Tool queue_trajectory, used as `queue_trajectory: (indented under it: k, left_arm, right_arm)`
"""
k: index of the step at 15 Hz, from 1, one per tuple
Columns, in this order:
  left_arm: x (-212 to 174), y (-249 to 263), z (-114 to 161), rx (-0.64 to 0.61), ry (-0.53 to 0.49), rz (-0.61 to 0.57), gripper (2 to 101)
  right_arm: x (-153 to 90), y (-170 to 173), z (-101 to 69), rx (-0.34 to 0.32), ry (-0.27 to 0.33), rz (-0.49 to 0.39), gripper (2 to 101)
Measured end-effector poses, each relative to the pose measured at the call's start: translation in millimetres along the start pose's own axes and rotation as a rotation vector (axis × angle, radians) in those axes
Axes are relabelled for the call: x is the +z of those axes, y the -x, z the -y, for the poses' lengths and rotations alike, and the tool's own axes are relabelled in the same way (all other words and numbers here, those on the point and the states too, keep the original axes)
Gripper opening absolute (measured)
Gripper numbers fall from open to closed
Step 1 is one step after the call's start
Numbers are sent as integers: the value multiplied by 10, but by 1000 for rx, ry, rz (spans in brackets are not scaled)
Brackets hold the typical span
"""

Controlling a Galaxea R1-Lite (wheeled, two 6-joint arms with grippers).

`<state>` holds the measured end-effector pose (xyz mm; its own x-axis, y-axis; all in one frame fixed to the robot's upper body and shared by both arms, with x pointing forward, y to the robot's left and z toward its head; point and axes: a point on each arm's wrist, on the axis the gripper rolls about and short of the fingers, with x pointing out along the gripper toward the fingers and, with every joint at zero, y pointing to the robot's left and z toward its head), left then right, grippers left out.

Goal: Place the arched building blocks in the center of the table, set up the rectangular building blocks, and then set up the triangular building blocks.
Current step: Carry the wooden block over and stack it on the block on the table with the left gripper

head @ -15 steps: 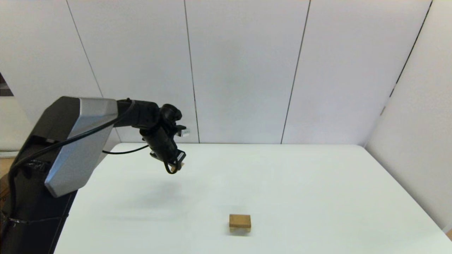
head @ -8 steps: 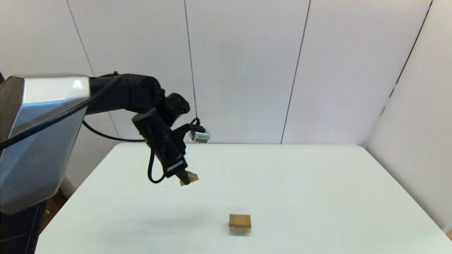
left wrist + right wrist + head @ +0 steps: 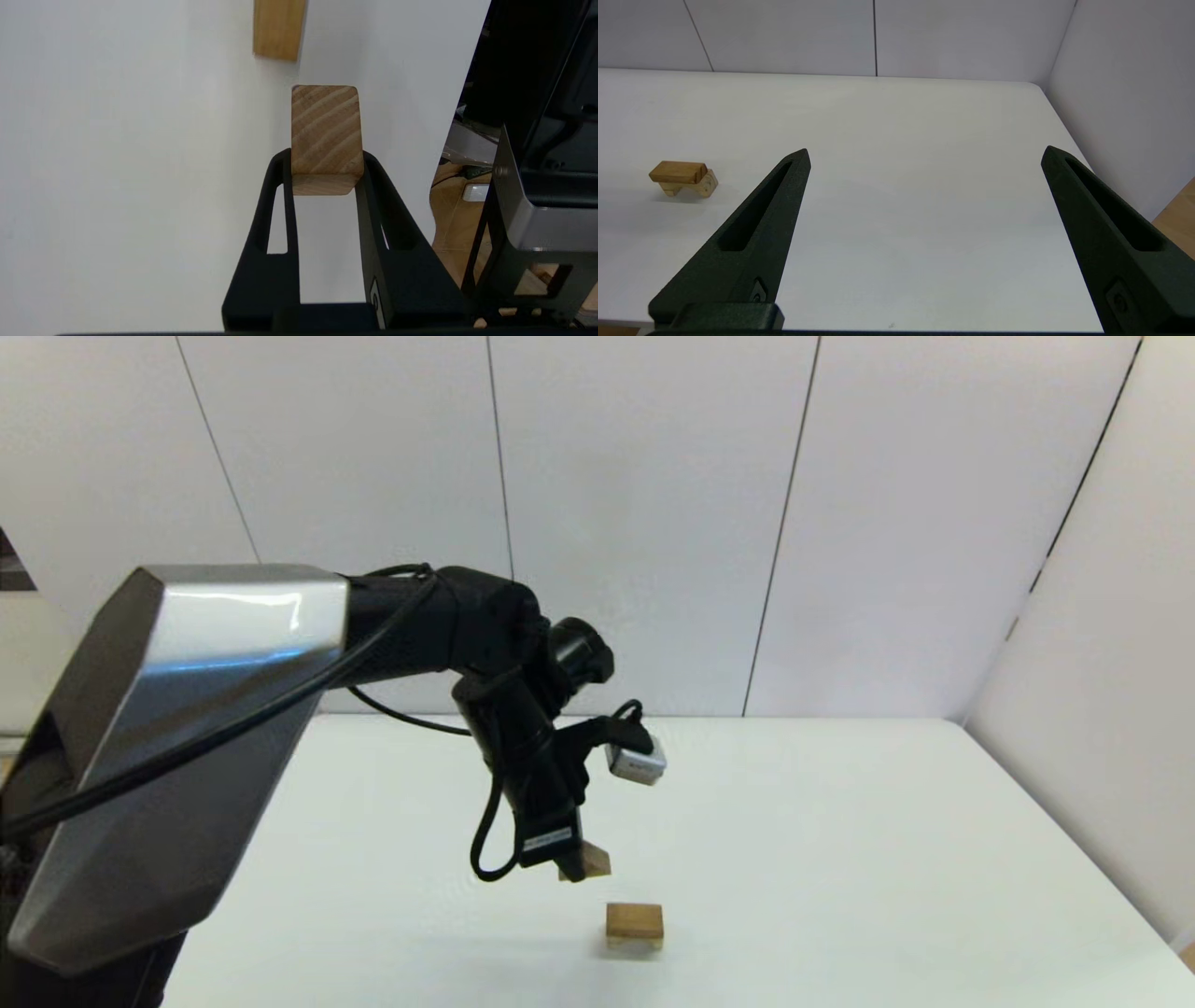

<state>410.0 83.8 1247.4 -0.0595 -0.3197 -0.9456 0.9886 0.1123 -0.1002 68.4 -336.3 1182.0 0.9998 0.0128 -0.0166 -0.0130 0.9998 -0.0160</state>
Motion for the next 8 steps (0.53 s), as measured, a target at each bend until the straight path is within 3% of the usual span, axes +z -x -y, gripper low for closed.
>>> queue_trajectory:
  k: [8]
  left_arm:
    - [281,-729,-47,54,44,-31,220]
  right_arm:
    - [0,0,0,0,0,0,980]
